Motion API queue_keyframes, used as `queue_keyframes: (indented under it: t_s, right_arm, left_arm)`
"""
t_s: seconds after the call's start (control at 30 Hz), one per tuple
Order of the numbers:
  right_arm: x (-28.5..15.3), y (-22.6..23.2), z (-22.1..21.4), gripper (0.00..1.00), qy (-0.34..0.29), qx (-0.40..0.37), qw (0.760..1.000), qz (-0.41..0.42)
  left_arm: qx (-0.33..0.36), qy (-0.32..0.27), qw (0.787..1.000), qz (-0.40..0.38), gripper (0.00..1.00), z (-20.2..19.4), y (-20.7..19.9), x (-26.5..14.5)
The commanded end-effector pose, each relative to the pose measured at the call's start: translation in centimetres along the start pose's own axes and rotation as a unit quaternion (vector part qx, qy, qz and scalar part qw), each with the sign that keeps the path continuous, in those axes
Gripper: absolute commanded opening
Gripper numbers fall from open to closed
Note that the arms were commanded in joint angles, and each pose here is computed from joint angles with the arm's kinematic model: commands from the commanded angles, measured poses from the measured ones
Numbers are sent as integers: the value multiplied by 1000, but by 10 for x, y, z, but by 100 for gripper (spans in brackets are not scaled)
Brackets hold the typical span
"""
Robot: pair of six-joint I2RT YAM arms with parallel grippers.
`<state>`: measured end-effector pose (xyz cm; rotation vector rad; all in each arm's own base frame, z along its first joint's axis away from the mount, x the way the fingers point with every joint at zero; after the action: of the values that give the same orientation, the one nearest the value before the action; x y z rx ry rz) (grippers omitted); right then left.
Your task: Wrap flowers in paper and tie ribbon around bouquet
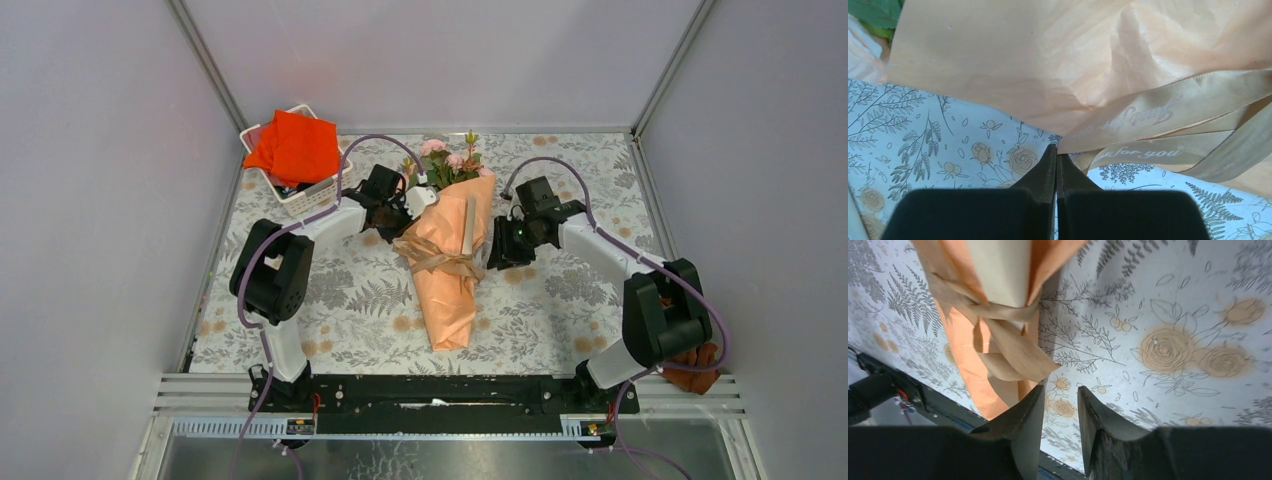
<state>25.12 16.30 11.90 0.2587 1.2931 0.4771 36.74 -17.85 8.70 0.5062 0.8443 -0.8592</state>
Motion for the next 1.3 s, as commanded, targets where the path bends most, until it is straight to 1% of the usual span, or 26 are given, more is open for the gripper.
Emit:
queue_keyframes:
  t_s: [0.0,0.03,0.1,0.13,0.17,0.23,0.3,0.43,0.5,0.6,0.7,0.83,0.9,0.93,0.97,1.07,1.17,1.27]
  right_arm:
    - [-34,40,24,38,-101,-139,985,12]
    - [-38,59,22,38,-124,-201,971,22]
    - [-36,86,19,40,-159,-322,933,27]
    - [-30,93,16,41,-166,-372,913,30]
    - [-25,98,16,43,-174,-410,895,39]
    - [-11,99,16,45,-173,-463,868,41]
    - [2,96,17,47,-155,-498,853,27]
    - [22,85,22,50,-103,-524,845,-21]
    - [31,81,23,51,-86,-536,839,-30]
    - [41,73,25,52,-65,-540,838,-49]
    - [45,66,27,52,-52,-539,838,-70]
    - [47,70,26,52,-53,-537,840,-59]
    - [47,73,29,50,-61,-538,839,-58]
    - [48,73,29,47,-62,-538,839,-56]
    - [49,73,30,42,-61,-536,840,-58]
    - [51,65,30,17,-47,-527,844,-82]
    - [45,62,25,0,-35,-523,847,-89]
    - [33,68,21,0,-47,-511,856,-70]
  left_arm:
    - [2,-41,999,-14,0,15,-5,-5]
    - [2,-40,999,-15,0,16,-6,-4]
    - [1,-39,999,-16,0,16,-6,-4]
    - [1,-39,999,-20,0,16,-7,-3]
    - [0,-40,999,-21,0,17,-7,-3]
    - [-1,-37,999,-21,0,18,-8,-3]
    - [-1,-39,999,-22,0,20,-9,-4]
    - [3,-42,999,-23,0,21,-11,-6]
    - [3,-41,999,-23,0,21,-11,-5]
    - [3,-39,999,-25,0,19,-12,-4]
    - [4,-34,999,-28,0,17,-13,-3]
    - [6,-32,999,-28,0,16,-13,-5]
    - [8,-33,999,-30,0,16,-13,-5]
    - [9,-33,999,-30,0,16,-13,-5]
    - [10,-34,999,-29,0,17,-13,-5]
    - [11,-32,999,-25,0,17,-11,-4]
    - [14,-31,999,-19,0,17,-10,-6]
    - [15,-28,999,-10,0,17,-8,-9]
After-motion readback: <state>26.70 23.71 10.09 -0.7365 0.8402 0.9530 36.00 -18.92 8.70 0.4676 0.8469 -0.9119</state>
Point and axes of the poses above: each gripper's point midway between its finger pads, its own x axis out along the fingers, its own y axis along the line the jaws close on, z = x × y, the point moved 5 cm from there along -x, back along the fingers, and after that the axes turned 4 degrees about -x, right-handed, at the moved point
